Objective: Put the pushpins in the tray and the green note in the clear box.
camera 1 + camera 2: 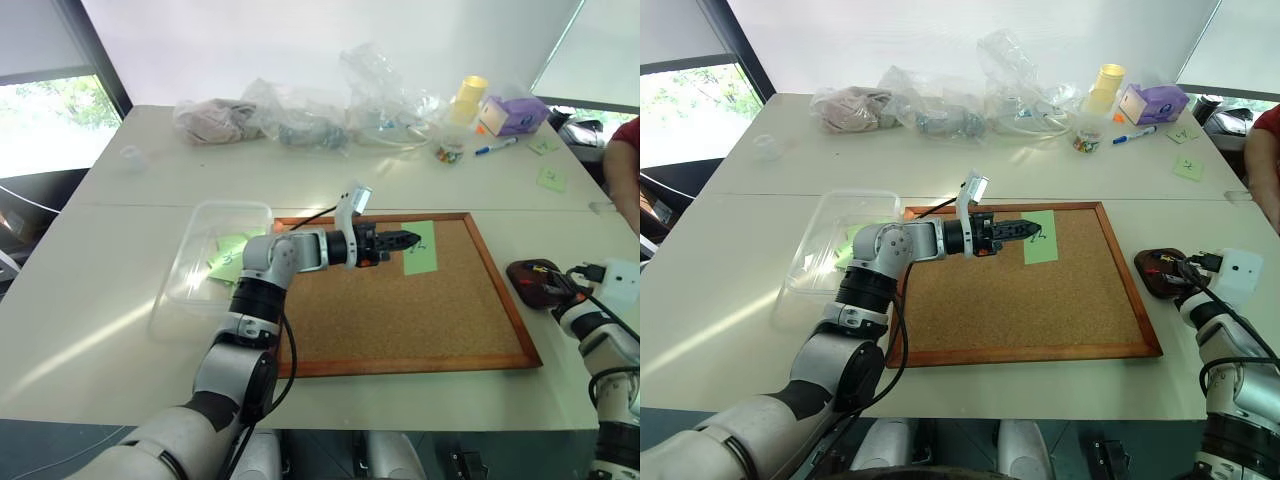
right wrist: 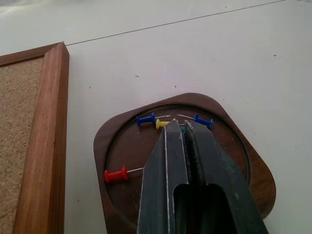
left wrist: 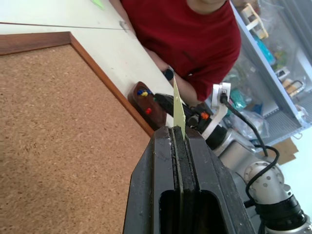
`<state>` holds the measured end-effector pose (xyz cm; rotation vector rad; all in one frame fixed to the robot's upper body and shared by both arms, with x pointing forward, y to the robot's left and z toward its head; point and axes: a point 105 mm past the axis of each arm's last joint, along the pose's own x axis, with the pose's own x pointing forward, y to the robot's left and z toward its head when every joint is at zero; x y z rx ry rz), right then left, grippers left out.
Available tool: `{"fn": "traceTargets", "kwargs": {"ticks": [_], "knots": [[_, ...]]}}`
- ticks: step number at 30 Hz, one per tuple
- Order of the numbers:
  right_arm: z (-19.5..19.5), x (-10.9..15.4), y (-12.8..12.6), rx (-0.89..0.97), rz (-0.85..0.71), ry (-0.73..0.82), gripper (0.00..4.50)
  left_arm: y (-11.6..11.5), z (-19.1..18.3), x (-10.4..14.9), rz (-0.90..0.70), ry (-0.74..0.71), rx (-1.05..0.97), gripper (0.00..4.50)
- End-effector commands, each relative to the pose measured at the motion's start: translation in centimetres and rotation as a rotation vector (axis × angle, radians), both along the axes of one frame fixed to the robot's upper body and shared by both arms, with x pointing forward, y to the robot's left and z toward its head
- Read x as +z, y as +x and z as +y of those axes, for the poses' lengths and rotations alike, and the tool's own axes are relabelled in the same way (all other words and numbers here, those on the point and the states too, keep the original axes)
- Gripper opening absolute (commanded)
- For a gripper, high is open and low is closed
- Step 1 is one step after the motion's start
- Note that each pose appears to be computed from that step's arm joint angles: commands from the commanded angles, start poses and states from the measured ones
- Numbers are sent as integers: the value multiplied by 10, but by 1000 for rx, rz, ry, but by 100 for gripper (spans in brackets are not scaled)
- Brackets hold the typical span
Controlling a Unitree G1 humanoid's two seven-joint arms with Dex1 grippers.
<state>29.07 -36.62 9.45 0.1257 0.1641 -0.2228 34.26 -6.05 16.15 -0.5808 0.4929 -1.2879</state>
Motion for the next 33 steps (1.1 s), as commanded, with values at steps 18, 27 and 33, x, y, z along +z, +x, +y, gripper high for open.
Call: {"fn": "traceTargets", "kwargs": {"ticks": [18, 27, 33], "knots": [[-3, 31, -12, -47, -157, -34, 446, -3, -5, 25, -88, -71, -28, 0], [128, 103, -23, 563, -285, -193, 446, 27, 83, 110, -424, 68, 172, 0], [206, 97, -38, 930, -216, -163, 446, 29, 178, 108, -250, 226, 316, 0]]}}
